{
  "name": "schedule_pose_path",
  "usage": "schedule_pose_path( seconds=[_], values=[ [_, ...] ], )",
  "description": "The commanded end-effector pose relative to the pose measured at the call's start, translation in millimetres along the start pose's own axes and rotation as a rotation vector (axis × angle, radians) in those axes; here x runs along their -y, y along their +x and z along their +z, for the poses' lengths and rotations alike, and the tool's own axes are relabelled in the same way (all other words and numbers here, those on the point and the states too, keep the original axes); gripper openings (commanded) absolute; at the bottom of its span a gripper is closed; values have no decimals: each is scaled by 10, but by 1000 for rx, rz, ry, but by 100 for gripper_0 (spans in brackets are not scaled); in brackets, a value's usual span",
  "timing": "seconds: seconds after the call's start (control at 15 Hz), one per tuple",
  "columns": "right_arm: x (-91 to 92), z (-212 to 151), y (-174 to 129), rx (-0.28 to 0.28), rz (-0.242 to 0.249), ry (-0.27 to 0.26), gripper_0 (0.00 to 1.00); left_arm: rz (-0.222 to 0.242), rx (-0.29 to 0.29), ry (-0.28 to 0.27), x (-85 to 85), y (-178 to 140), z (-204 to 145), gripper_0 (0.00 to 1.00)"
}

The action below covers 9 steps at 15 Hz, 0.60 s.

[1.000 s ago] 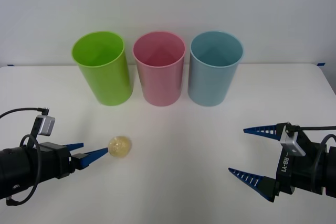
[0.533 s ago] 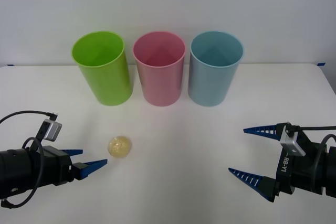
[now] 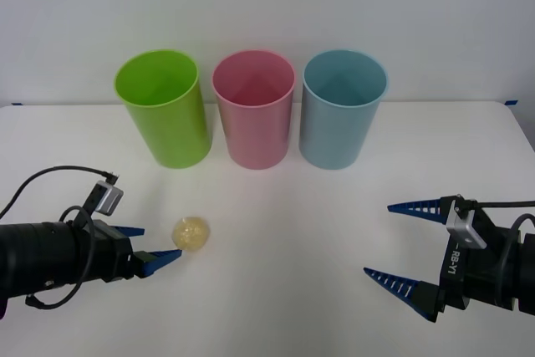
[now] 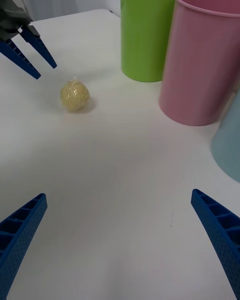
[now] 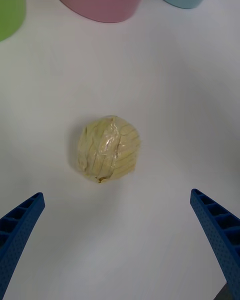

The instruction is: Put cans in the blue bin and PET bottles in the pink bin and trash in the green bin.

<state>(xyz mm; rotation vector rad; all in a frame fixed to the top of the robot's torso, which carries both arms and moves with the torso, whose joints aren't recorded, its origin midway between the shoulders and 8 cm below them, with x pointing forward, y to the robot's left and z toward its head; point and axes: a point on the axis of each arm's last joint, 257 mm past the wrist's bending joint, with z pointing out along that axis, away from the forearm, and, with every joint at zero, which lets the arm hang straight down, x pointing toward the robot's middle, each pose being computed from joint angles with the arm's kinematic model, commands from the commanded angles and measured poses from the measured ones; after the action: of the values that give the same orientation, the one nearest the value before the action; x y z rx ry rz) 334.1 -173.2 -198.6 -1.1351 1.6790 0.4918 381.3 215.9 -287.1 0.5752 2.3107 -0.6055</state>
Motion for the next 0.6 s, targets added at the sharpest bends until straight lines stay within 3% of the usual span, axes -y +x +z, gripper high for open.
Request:
schedule_pose_path(
  seconds=[0.07, 0.33, 0.6],
  values=[
    [0, 0, 0, 0, 0, 0, 100, 12, -22, -1, -52, -7, 126, 100],
    [0, 0, 0, 0, 0, 0, 100, -1, -4, -4, -92, -62, 299, 100],
    [0, 0, 0, 0, 0, 0, 100, 42, -38, 8, -56, -86, 454, 100]
  ],
)
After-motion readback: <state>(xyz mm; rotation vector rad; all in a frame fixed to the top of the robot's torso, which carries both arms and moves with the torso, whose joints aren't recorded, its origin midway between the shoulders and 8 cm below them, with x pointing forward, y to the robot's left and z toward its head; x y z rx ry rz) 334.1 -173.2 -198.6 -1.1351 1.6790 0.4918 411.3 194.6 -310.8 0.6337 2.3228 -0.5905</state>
